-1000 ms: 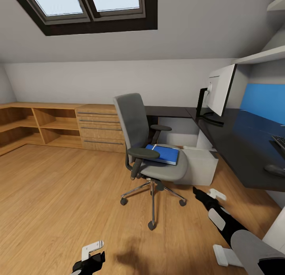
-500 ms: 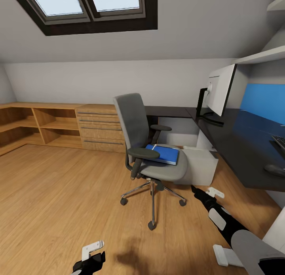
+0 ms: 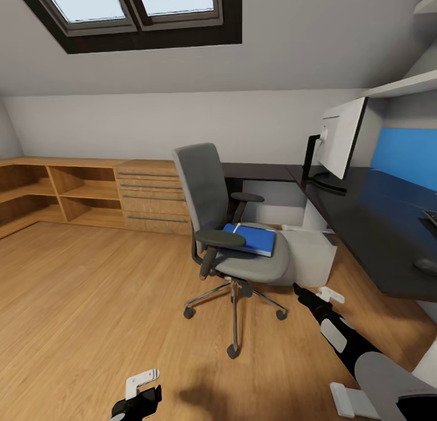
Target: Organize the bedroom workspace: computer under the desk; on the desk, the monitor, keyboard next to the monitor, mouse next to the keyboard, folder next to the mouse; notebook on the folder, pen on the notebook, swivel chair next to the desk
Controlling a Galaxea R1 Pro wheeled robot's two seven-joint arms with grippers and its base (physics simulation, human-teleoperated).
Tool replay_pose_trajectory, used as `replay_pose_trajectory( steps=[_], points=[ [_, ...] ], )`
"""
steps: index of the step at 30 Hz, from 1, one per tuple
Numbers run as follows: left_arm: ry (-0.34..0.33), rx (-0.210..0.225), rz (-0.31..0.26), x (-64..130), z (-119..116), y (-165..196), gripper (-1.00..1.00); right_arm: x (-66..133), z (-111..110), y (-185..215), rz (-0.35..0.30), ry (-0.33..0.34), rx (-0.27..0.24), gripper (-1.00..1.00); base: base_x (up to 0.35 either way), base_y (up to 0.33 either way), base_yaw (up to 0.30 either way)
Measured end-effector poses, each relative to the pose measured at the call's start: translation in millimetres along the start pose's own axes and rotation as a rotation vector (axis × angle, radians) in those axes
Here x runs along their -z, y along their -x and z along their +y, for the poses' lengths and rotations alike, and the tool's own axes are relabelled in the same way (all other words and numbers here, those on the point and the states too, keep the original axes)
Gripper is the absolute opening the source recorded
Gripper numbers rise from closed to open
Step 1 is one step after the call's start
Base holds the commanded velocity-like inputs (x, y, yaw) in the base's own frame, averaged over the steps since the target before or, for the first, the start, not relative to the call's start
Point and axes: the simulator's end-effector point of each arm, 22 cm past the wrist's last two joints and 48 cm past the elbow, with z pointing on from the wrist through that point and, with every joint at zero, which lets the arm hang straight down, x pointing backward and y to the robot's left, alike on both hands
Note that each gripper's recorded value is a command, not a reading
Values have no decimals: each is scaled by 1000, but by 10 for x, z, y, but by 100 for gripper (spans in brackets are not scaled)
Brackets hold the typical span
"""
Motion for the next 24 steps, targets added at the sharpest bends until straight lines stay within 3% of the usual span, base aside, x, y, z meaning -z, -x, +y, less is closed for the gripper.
replay_pose_trajectory(
  steps=[10,17,24],
  points=[
    [2,-2,12,-9,10,-55,100,-1,-9,0,0,-4,0,100,267,0,0],
    [4,-4,19,-14,15,-90,100,-1,-3,-2,0,-4,0,100,57,0,-30],
    [2,-3,15,-6,5,-75,100,9,13,26,-5,-1,0,100,10,0,-167]
  ],
)
